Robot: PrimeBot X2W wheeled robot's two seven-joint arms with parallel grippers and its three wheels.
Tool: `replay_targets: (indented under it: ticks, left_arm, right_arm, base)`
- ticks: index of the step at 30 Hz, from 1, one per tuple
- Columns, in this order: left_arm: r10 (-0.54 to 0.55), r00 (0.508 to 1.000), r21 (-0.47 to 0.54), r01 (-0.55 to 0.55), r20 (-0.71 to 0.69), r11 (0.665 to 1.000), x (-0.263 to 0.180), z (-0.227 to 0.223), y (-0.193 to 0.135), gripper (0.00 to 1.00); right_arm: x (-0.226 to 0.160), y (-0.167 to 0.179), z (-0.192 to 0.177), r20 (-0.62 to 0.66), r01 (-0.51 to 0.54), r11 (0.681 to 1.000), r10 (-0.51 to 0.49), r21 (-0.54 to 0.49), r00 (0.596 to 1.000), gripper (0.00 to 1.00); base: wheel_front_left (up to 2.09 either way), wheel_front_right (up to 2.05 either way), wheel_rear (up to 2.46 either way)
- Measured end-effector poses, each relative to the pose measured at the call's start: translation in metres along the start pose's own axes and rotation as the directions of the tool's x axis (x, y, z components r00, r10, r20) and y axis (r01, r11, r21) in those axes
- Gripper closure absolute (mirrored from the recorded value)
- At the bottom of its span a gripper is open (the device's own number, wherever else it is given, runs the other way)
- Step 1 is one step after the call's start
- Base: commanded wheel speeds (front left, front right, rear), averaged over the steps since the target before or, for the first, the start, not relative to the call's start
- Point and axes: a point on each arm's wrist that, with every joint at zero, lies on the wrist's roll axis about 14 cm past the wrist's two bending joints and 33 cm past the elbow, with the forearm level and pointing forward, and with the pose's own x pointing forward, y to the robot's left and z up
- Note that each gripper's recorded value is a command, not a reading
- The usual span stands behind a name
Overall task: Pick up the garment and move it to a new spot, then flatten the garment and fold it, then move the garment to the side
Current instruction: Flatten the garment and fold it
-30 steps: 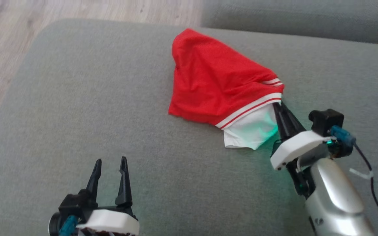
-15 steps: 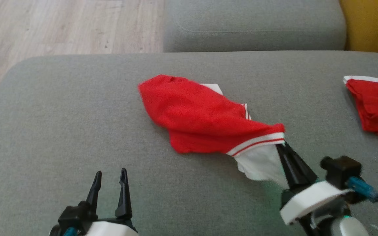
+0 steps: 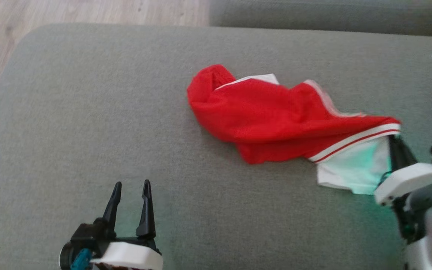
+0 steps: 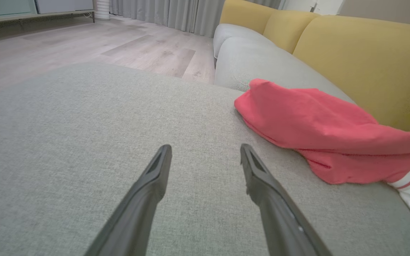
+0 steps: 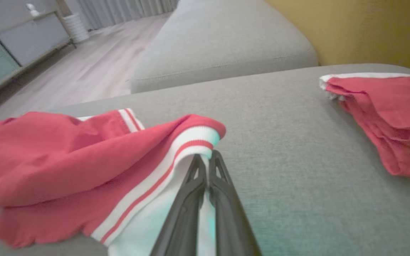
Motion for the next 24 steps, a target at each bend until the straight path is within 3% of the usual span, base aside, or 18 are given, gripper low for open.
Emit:
replay_targets:
  ticks: [7, 8, 9, 18, 24]
  left_arm:
    - [0.042, 0.999, 0.002, -0.042, -0.029, 0.999, 0.001, -0.009, 0.011, 0.00]
    - [0.044, 0.999, 0.001, -0.044, -0.030, 0.999, 0.002, -0.009, 0.012, 0.00]
    - [0.044, 0.999, 0.001, -0.044, -0.030, 0.999, 0.002, -0.009, 0.012, 0.00]
    - [-0.005, 1.000, 0.007, 0.005, -0.002, 1.000, 0.008, -0.001, -0.001, 0.00]
    - [-0.043, 0.998, 0.013, 0.043, 0.042, 0.999, 0.004, 0.012, -0.012, 0.00]
  right_arm:
    - [0.024, -0.052, -0.014, -0.053, 0.124, 0.992, -0.125, -0.033, 0.991, 0.98]
    - [0.025, -0.055, -0.014, -0.048, 0.134, 0.990, -0.135, -0.036, 0.990, 0.79]
    - [0.025, -0.057, -0.013, -0.040, 0.139, 0.989, -0.141, -0.043, 0.989, 0.03]
    - [0.015, -0.047, 0.018, 0.113, 0.119, 0.991, -0.112, -0.065, 0.987, 0.00]
    - [-0.017, -0.030, 0.039, 0.233, 0.094, 0.993, -0.074, -0.075, 0.970, 0.00]
  base:
    - [0.00, 0.00, 0.00]
    - [0.00, 0.00, 0.00]
    - [0.00, 0.00, 0.00]
    - [0.00, 0.00, 0.00]
    - [0.00, 0.00, 0.00]
